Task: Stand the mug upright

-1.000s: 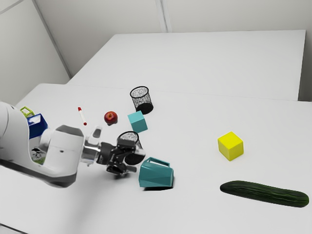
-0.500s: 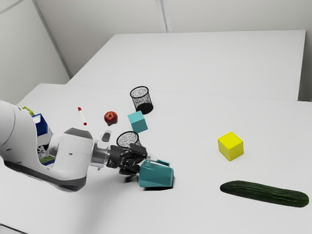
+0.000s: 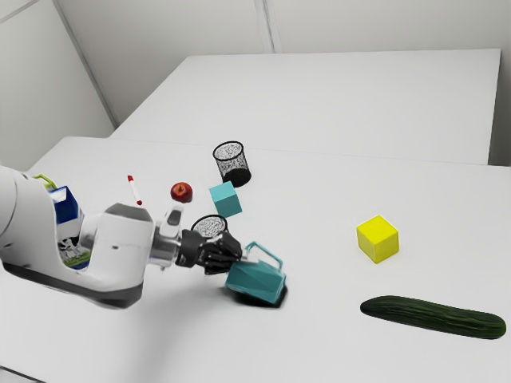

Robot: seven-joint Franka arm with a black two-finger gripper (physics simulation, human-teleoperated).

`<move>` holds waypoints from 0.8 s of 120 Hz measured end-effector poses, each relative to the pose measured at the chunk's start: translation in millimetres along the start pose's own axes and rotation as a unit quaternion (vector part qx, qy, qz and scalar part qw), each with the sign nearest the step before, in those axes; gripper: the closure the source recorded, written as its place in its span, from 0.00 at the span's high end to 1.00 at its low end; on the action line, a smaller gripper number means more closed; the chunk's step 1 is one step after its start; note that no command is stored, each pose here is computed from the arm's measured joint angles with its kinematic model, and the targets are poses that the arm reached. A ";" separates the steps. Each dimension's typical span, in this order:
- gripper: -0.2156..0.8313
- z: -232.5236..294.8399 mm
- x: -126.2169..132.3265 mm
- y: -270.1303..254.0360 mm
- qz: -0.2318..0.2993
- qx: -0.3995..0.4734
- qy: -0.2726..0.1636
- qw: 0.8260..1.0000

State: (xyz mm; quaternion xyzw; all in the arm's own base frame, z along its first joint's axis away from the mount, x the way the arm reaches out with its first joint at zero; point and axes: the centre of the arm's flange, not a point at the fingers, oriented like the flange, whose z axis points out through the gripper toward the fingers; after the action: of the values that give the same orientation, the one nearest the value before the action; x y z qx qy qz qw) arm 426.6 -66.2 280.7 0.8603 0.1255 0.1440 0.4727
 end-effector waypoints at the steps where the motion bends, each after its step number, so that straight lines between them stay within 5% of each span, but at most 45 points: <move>1: 0.07 -0.2 0.3 2.2 0.002 -0.001 0.000 1.000; 25: 0.04 19.8 -7.5 73.7 0.070 -0.022 -0.019 0.997; 36: 0.04 24.1 9.1 117.0 0.156 0.003 -0.048 0.987; 44: 0.04 17.9 33.0 154.6 0.264 0.059 -0.086 0.959; 54: 0.04 14.8 60.9 194.4 0.391 0.154 -0.145 0.896; 68: 0.04 24.4 73.4 200.2 0.447 0.272 -0.202 0.828; 80: 0.04 34.3 65.7 202.1 0.446 0.332 -0.218 0.802; 96: 0.04 57.8 41.5 213.4 0.435 0.372 -0.223 0.789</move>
State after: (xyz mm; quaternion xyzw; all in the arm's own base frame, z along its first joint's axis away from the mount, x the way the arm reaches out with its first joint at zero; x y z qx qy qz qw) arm 503.3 -207.8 437.7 0.9413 -0.3273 0.0808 0.0185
